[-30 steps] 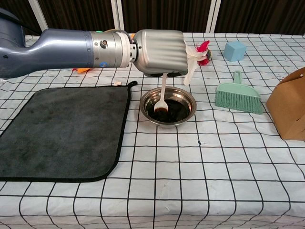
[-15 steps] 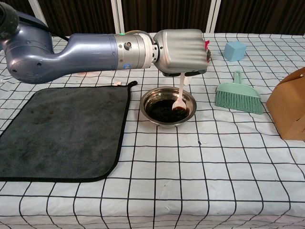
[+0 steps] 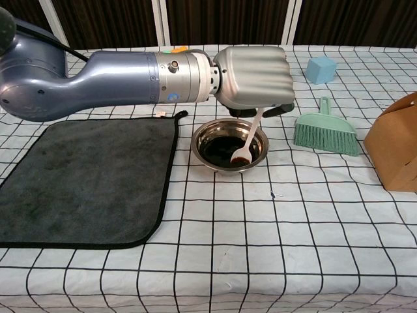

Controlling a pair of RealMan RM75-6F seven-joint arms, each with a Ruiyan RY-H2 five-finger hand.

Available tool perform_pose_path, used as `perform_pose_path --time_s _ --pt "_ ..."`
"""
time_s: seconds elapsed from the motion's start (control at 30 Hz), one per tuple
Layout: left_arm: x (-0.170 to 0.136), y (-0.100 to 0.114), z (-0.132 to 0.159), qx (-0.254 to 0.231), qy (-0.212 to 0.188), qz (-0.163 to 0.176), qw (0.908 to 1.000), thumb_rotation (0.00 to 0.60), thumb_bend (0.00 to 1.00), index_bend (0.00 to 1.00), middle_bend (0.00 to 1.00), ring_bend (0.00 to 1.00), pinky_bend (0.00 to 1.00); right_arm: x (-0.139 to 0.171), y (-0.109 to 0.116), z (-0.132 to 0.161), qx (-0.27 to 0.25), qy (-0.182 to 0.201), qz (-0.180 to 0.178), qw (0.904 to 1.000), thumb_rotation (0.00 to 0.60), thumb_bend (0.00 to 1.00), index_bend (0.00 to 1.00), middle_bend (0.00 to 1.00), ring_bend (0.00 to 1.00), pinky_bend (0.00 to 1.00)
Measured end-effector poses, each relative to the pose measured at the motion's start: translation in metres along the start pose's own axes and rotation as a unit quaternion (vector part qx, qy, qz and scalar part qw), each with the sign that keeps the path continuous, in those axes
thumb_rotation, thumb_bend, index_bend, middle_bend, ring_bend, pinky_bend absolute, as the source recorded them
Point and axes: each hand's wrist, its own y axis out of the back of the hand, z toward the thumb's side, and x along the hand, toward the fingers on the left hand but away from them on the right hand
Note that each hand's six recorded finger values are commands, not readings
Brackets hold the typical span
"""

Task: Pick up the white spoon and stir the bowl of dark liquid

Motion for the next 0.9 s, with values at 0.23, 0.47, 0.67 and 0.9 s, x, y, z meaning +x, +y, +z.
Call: perform_pose_path --time_s 0.23,0.47,0.67,0.9 --pt "-0.013 0.0 -0.001 -0.006 -0.009 -0.008 0.9999 0.6 0.48 0.67 0.93 0.86 0.84 0.001 -0.001 0.002 0.0 0.003 0.001 1.0 0.6 0.19 0.15 0.11 0.19 0.29" --pt "-0.028 -0.007 -0.007 -0.008 -0.007 -0.022 0.9997 0.6 0.48 0.67 0.93 0.86 0.84 0.0 0.0 0.001 -0.001 -0.001 -0.001 1.0 0.6 0.19 0.15 0.11 0.19 0.29" --pt "-0.039 -0.019 -0.012 -0.005 -0.002 -0.045 0.999 0.6 0.48 0.67 0.93 0.86 0.84 0.0 0.0 0.001 -0.001 -0.002 -0.002 1.0 0.6 0.19 0.15 0.11 0.19 0.29" --pt "-0.044 -0.027 -0.015 0.003 0.0 -0.056 0.9985 0.6 0.48 0.67 0.93 0.86 0.84 0.0 0.0 0.001 -0.001 -0.004 -0.003 1.0 0.6 0.19 0.15 0.11 0.19 0.29"
